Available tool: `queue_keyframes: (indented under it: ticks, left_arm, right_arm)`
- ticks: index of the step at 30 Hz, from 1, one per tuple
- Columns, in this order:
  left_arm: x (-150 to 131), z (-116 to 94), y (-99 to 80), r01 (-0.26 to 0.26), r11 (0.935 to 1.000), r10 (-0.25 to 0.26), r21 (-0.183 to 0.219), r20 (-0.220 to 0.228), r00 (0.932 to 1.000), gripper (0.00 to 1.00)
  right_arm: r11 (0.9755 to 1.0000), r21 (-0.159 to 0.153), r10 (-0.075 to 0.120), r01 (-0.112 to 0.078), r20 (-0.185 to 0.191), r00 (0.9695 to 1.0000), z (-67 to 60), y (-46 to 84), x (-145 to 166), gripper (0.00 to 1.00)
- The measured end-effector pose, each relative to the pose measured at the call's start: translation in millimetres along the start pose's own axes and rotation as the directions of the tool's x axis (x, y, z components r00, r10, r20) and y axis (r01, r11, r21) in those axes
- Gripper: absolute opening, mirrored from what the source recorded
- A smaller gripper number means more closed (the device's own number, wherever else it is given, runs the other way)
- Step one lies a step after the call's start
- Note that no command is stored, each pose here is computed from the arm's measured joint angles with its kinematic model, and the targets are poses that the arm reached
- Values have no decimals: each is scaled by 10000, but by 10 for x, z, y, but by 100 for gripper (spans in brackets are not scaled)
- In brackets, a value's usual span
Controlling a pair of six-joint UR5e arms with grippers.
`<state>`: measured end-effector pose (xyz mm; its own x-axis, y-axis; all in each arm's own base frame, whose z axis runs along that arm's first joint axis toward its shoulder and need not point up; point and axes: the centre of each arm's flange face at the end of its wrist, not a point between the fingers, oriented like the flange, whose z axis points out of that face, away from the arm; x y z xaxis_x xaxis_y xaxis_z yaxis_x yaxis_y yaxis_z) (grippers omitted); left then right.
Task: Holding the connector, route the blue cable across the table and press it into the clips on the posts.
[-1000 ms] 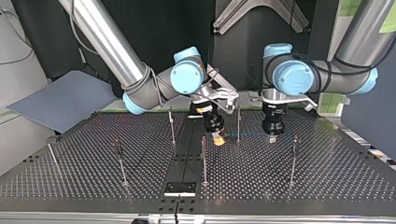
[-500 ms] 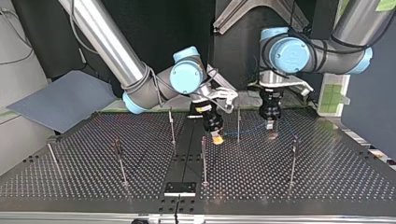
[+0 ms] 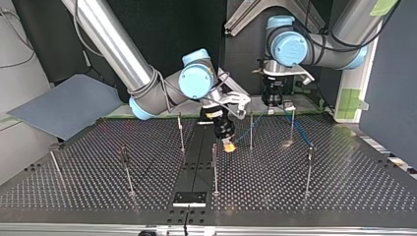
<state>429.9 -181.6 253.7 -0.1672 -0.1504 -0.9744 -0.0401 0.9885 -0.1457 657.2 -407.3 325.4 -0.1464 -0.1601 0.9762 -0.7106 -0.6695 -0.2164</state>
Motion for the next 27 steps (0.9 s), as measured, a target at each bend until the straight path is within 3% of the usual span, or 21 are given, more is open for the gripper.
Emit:
queue_keyframes:
  ticks: [19,21,22,24,25,27]
  left_arm:
    - [-1,19,0,144,9994,-129,-326,448,9989,0]
    - [-2,21,4,158,9992,-140,-368,481,9987,9]
    - [-2,22,5,159,9991,-140,-382,488,9987,9]
    - [-3,23,7,159,9991,-139,-405,504,9986,28]
    - [-4,24,7,161,9990,-139,-411,514,9986,28]
    - [-1,23,10,164,9989,-141,-434,521,9985,40]
  right_arm:
    - [10000,5,-1,1,4,10000,-1,-2,-2,0]
    - [10000,5,-1,1,4,10000,-1,-3,-3,0]
    - [10000,4,0,0,3,10000,0,-2,-2,0]
    - [10000,5,-1,1,4,10000,-1,-3,-2,0]
    - [10000,4,-1,1,3,10000,-1,-3,-2,0]
    - [10000,5,0,0,3,10000,-1,-3,-2,0]
